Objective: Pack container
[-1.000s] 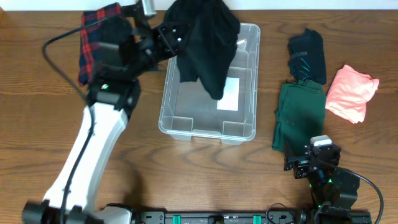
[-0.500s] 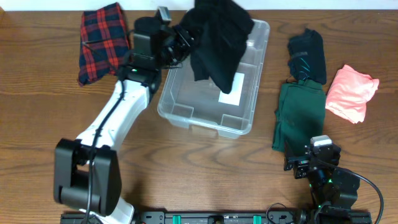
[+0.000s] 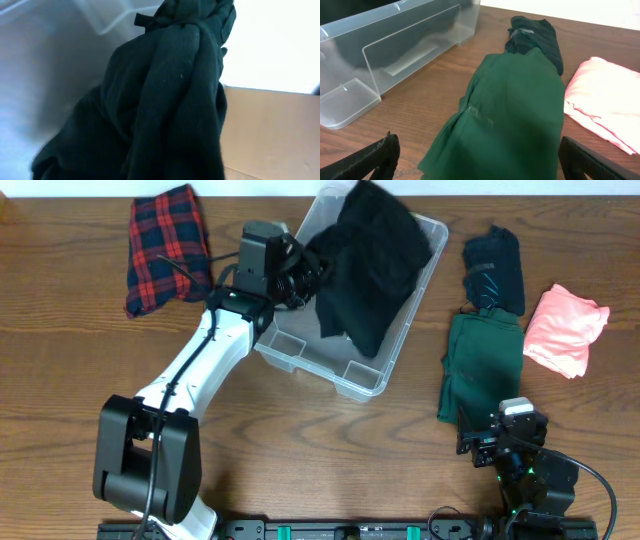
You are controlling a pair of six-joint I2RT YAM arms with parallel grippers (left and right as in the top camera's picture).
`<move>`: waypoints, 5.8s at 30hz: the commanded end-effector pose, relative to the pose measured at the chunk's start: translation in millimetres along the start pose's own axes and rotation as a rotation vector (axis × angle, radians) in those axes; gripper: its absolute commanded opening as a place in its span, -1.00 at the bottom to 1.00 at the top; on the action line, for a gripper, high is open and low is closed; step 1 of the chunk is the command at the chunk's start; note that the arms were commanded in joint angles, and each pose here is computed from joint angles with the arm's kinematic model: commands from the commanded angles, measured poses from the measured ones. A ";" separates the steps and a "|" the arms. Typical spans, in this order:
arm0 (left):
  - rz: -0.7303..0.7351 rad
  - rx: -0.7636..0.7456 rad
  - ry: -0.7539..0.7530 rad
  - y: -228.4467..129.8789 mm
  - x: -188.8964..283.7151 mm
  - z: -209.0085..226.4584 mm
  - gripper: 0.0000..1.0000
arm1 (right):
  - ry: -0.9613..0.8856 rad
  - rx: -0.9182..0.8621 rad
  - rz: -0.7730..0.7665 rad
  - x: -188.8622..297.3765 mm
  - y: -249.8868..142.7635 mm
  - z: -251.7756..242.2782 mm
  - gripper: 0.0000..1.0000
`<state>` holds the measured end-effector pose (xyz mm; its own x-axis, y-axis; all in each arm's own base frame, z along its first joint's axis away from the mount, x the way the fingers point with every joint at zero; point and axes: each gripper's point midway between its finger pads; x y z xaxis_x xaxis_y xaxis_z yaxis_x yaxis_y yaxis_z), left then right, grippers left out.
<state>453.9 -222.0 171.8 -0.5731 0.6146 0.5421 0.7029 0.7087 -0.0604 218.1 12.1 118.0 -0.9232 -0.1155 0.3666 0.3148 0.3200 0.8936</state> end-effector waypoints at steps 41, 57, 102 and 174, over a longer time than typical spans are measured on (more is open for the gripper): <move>-0.262 -0.827 0.271 15.3 81.7 -4.9 0.96 | 0.012 0.003 -0.004 -0.4 0.0 2.7 0.99; -0.163 -0.881 0.434 19.3 19.2 53.6 -0.19 | 0.012 0.003 -0.004 -0.4 0.0 2.7 0.99; -0.140 -1.000 0.567 66.1 86.0 71.8 0.54 | 0.012 0.003 -0.004 -0.4 0.0 2.7 0.98; -0.435 -0.726 0.490 65.0 234.9 16.6 0.96 | 0.012 0.003 -0.004 -0.4 0.0 2.7 0.98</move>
<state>354.3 -58.0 256.3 -0.6521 0.1161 0.7492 0.7420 0.3007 0.5992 218.1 12.2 118.1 -0.9233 -0.1159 0.3662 0.3144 0.3200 0.8937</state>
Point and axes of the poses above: each gripper's point midway between its finger pads, its own x axis back along the fingers, its own z axis along the line the jaws close on, y = z × x, and after that the axes turned 13 degrees about x, right-handed
